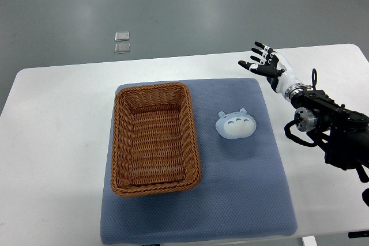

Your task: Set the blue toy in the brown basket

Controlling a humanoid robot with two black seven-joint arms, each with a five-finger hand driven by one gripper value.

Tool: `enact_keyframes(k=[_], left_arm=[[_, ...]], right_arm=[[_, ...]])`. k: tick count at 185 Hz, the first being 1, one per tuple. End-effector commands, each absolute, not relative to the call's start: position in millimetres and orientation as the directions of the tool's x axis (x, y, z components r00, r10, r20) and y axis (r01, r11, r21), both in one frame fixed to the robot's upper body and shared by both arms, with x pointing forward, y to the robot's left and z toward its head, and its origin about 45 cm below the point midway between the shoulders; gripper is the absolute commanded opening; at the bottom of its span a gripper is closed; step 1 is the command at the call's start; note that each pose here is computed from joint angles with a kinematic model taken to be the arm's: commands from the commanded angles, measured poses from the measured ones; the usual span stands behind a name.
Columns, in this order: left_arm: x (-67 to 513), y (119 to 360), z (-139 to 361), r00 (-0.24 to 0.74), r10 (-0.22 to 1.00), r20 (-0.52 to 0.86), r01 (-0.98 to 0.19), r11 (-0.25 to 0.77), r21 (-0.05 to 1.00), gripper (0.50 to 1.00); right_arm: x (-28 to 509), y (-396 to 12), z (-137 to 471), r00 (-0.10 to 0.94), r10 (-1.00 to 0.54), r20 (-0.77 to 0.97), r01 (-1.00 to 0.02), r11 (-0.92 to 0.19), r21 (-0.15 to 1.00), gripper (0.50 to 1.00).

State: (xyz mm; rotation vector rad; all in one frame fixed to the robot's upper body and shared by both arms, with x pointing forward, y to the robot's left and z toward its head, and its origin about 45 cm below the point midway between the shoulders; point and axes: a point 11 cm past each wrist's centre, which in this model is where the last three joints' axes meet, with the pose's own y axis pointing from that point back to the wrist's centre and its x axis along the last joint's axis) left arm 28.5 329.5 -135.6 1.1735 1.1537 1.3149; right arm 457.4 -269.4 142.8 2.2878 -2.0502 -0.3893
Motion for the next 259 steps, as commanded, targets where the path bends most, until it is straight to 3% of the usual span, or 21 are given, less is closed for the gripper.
enact_keyframes(k=[1, 259], left_arm=[[28.5, 329.7, -135.6, -0.042, 0.998, 0.056, -0.076, -0.059, 0.995, 1.000], [28.2, 329.0, -135.7, -0.036, 0.998, 0.053, -0.075, -0.056, 0.996, 1.000]], right_arm=[[456.9, -269.5, 142.0, 0.093, -0.983, -0.158, -0.972, -0.124, 0.201, 0.911], [458.1, -268.1, 143.6, 0.096, -0.983, -0.154, -0.972, -0.126, 0.199, 0.911]])
